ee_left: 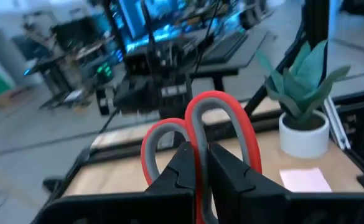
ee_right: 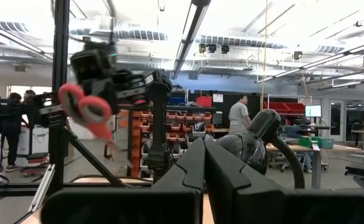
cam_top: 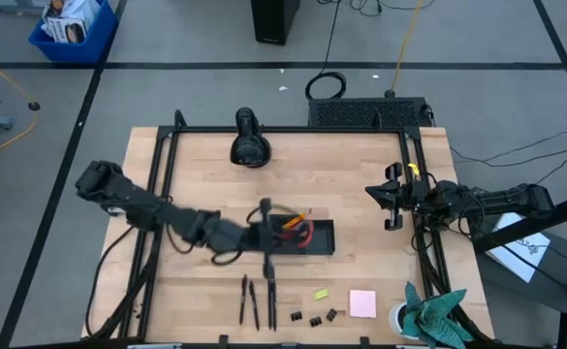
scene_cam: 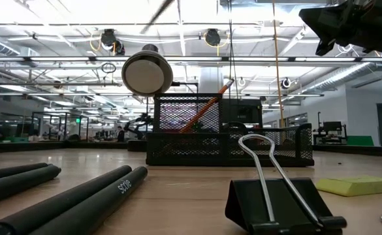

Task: Pick and place office supplies into organizer
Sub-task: Put the scissors into the desk organizer

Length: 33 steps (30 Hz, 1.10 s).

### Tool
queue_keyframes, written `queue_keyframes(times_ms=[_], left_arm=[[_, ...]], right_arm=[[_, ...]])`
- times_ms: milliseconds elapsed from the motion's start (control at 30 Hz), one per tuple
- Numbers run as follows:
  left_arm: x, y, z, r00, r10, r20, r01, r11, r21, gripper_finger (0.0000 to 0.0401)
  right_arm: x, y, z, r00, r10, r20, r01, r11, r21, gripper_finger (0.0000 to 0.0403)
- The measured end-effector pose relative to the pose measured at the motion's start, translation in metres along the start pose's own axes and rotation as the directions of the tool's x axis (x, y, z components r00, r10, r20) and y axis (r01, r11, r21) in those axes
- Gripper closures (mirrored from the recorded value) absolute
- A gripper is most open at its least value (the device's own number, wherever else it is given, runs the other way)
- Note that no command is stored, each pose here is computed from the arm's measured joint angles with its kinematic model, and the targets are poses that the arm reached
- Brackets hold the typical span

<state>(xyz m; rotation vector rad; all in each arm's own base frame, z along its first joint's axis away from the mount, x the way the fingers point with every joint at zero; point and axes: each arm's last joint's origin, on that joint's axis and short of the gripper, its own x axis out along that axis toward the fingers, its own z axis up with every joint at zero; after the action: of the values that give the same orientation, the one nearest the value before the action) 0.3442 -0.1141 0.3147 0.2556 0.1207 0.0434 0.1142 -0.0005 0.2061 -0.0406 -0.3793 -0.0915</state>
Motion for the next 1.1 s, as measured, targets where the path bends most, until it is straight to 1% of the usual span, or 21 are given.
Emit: queue_keyframes(times_ms=[133,300,367,500,633,767,833,967,1100], left_arm=[[0.021,0.028,-0.007,0.994,-0.072,0.085,0.071,0.997,0.013,0.0373],[0.044,0.056,-0.035,0.979,-0.166,0.121,0.167,0.986,0.005,0.0379],[0.048,0.066,-0.046,0.967,-0.188,0.171,0.194,0.981,-0.019,0.038],[0.042,0.08,-0.065,0.937,-0.193,0.291,0.214,0.976,-0.042,0.0377],[0.029,0.081,-0.084,0.909,-0.177,0.378,0.221,0.972,-0.076,0.0376],[0.019,0.078,-0.093,0.89,-0.135,0.435,0.215,0.967,-0.138,0.0376],[0.017,0.075,-0.093,0.89,-0.115,0.441,0.212,0.961,-0.176,0.0376],[0.016,0.066,-0.091,0.896,-0.085,0.435,0.194,0.958,-0.212,0.0375],[0.023,0.055,-0.104,0.911,-0.075,0.407,0.182,0.955,-0.232,0.0375]], right_arm=[[0.0,0.0,0.0,1.0,0.0,0.0,0.0,1.0,-0.002,0.0403],[0.0,0.0,0.0,1.0,0.001,0.0,-0.001,1.0,-0.007,0.0403],[0.0,0.0,0.0,1.0,0.001,0.0,-0.001,1.0,-0.007,0.0403],[0.0,0.0,0.0,1.0,0.0,0.0,0.0,1.0,-0.008,0.0403],[0.0,0.0,0.0,1.0,0.0,0.0,0.0,1.0,-0.031,0.0403],[0.0,0.0,0.0,1.0,-0.002,0.001,0.002,0.999,-0.034,0.0403],[0.0,0.0,0.0,1.0,-0.003,0.001,0.003,0.999,-0.036,0.0403],[0.0,0.0,0.001,1.0,-0.006,0.013,0.007,0.999,-0.035,0.0403],[0.0,-0.001,0.002,1.0,-0.009,0.022,0.01,0.999,-0.033,0.0403]])
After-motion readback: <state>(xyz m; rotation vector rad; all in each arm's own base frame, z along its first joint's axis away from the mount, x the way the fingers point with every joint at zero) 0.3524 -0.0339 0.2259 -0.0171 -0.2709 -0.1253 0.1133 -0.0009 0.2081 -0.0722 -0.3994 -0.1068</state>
